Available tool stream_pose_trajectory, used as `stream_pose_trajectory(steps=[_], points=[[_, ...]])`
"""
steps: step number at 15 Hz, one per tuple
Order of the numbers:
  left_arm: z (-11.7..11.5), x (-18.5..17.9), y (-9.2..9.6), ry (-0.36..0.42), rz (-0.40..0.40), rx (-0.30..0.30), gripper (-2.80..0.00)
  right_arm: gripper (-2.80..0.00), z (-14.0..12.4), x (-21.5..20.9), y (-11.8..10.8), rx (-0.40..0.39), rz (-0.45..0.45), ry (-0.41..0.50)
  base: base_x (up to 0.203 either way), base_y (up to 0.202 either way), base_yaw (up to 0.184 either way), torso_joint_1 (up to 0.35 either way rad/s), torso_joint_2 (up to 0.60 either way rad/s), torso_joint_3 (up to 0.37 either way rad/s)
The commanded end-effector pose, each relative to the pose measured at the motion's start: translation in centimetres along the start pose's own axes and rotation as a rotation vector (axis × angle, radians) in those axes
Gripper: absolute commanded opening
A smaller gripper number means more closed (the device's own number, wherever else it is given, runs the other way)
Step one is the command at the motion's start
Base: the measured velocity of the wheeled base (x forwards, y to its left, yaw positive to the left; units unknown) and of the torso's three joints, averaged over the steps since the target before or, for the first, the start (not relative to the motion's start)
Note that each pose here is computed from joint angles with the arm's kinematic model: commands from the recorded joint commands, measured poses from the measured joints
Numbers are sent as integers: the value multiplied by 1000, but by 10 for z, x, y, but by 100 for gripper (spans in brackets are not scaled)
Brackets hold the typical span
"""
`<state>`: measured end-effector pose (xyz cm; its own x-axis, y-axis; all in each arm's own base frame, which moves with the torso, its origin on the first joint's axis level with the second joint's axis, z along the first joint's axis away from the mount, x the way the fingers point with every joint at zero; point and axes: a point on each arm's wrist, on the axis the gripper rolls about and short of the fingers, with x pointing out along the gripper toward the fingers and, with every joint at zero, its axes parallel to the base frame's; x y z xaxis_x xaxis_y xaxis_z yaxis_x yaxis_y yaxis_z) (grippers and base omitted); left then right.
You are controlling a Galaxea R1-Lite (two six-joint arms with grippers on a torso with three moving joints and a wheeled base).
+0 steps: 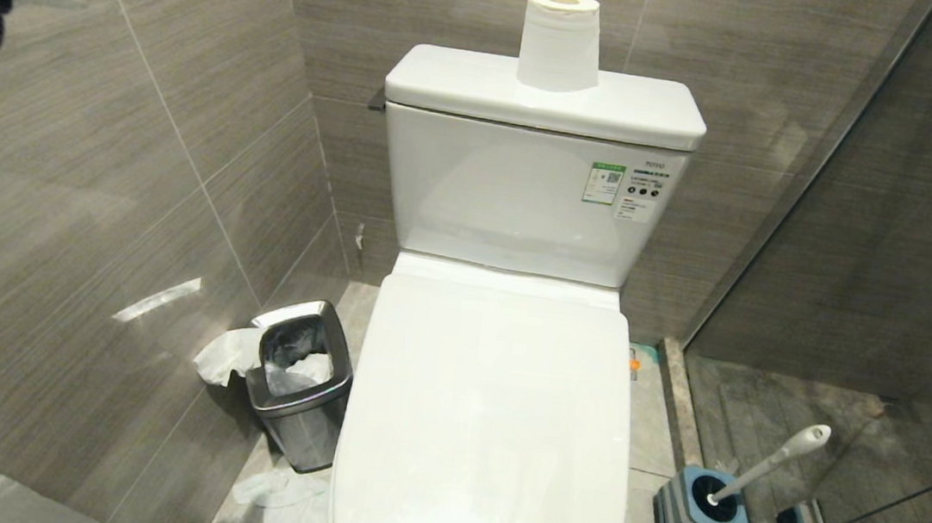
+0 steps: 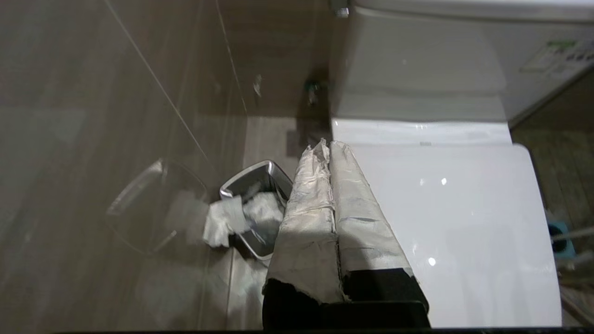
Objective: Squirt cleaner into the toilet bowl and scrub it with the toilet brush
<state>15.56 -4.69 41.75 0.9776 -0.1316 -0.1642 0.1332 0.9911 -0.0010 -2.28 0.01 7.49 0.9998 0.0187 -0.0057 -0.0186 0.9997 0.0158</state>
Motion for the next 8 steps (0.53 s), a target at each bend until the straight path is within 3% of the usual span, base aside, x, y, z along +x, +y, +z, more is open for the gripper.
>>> stream_pose_trajectory(steps=[1,3,8], points=[[8,-41,11,-103,18,-15,-280,-280,0,0,0,0,1,0,0,0,0,0,0,0],[10,-65,16,-156,-21,-21,-280,-280,0,0,0,0,1,0,0,0,0,0,0,0],[9,-115,26,-265,14,-23,-280,-280,0,0,0,0,1,0,0,0,0,0,0,0]])
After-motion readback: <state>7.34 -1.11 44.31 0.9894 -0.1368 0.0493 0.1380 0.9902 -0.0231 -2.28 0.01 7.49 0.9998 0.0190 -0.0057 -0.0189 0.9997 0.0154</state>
